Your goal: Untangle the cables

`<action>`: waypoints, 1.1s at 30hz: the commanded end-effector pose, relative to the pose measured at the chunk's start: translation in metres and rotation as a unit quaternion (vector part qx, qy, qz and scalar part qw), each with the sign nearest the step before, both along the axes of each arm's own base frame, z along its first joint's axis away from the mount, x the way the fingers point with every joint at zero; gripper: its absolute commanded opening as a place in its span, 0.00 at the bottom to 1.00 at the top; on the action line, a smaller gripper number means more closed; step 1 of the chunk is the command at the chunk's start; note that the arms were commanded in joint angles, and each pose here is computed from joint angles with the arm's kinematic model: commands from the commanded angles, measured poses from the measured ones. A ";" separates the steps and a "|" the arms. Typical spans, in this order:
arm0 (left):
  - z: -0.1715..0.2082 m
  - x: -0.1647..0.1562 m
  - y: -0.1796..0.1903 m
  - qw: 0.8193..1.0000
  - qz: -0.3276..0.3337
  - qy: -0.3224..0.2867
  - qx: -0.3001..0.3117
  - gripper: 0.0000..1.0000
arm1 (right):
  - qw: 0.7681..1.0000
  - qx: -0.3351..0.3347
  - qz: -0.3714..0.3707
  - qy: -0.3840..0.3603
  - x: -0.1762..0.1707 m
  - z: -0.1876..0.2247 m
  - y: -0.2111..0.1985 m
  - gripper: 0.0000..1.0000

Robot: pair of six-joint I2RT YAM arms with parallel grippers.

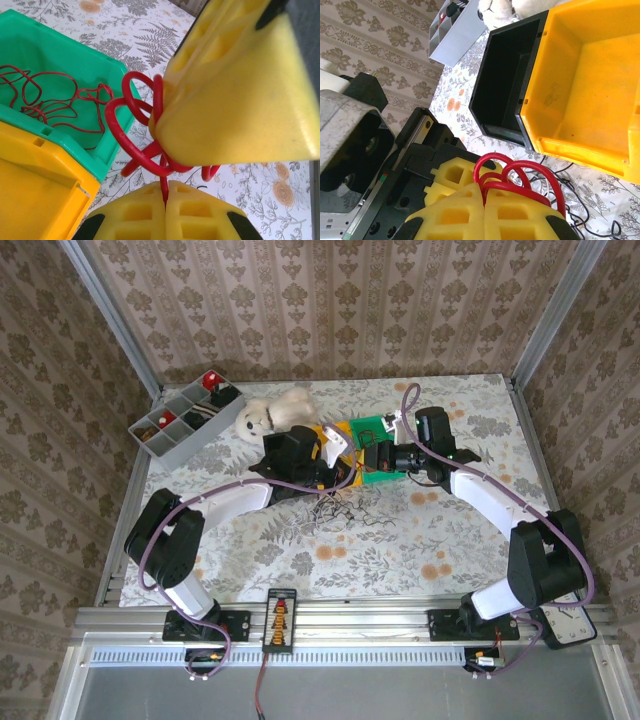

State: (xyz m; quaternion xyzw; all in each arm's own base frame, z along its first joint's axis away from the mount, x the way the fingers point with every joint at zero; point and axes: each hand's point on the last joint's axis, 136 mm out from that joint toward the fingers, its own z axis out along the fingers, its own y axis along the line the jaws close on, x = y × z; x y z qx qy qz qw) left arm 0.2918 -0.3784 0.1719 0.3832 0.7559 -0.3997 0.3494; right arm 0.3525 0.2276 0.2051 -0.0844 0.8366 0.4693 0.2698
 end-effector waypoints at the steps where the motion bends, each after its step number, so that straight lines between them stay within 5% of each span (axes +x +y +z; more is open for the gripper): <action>1: 0.002 0.007 -0.006 1.000 0.011 -0.003 -0.019 0.00 | 1.000 0.008 0.009 -0.016 -0.003 0.015 0.003 0.05; 8: -0.013 0.031 0.019 0.993 0.114 -0.035 0.012 0.00 | 1.000 0.005 -0.009 -0.024 0.003 0.018 -0.007 0.05; 33: -0.065 0.061 0.085 0.966 0.250 0.030 0.049 0.00 | 0.992 0.007 -0.115 -0.058 0.015 0.046 -0.085 0.05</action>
